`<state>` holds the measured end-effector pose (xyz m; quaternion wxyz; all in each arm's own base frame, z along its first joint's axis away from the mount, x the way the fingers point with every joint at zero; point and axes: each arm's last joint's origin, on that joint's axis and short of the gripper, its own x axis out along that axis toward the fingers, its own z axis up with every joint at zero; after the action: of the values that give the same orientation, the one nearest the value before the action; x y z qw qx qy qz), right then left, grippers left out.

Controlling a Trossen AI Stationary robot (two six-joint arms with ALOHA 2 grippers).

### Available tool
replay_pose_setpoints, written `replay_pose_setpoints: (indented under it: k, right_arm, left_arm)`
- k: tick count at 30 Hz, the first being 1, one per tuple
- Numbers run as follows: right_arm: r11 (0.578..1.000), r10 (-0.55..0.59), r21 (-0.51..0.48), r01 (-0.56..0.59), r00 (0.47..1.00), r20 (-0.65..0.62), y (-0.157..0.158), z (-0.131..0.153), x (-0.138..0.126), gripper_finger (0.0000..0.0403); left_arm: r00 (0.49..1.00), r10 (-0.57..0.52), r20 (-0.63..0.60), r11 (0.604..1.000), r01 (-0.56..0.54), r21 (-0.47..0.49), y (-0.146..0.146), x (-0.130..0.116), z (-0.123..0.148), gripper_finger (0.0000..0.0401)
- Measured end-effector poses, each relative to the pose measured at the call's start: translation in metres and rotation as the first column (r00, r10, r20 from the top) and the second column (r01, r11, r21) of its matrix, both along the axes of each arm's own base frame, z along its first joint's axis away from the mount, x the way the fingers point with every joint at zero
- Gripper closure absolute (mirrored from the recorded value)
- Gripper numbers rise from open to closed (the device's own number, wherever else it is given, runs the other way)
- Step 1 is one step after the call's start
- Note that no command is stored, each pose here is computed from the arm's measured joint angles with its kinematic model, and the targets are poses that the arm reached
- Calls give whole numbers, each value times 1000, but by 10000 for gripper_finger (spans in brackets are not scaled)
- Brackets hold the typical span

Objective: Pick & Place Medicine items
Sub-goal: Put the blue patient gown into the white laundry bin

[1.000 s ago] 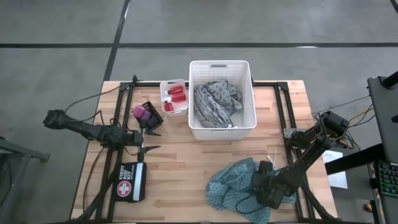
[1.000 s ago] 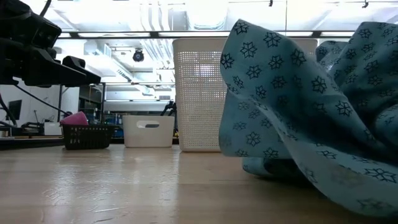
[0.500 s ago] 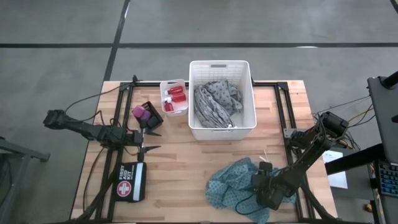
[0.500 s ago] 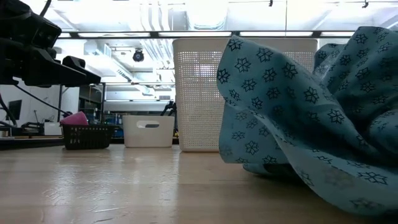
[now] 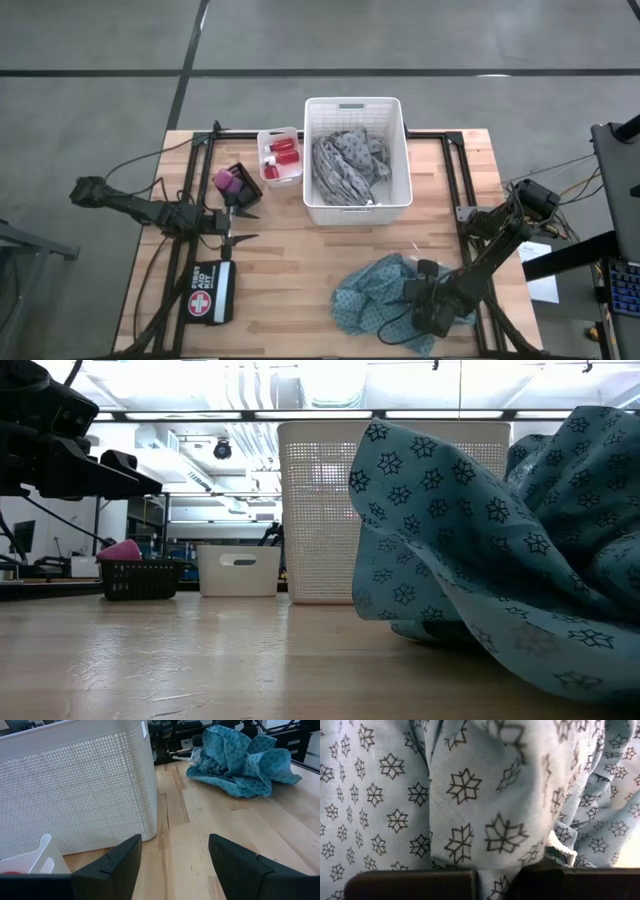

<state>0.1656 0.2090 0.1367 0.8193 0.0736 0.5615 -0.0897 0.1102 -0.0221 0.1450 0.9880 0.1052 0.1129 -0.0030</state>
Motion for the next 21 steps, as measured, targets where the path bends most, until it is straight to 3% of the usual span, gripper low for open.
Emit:
replay_pose_setpoints:
  k: [7,21]
  right_arm:
    - [1000,10,13,-10,1000,13,0,6,0,377]
    - [995,5,98,-25,981,195,-16,62,-9,371]
  left_arm:
    - [1000,0,0,1000,0,0,0,0,0,165]
    - [1000,0,1,1000,0,0,0,0,0,165]
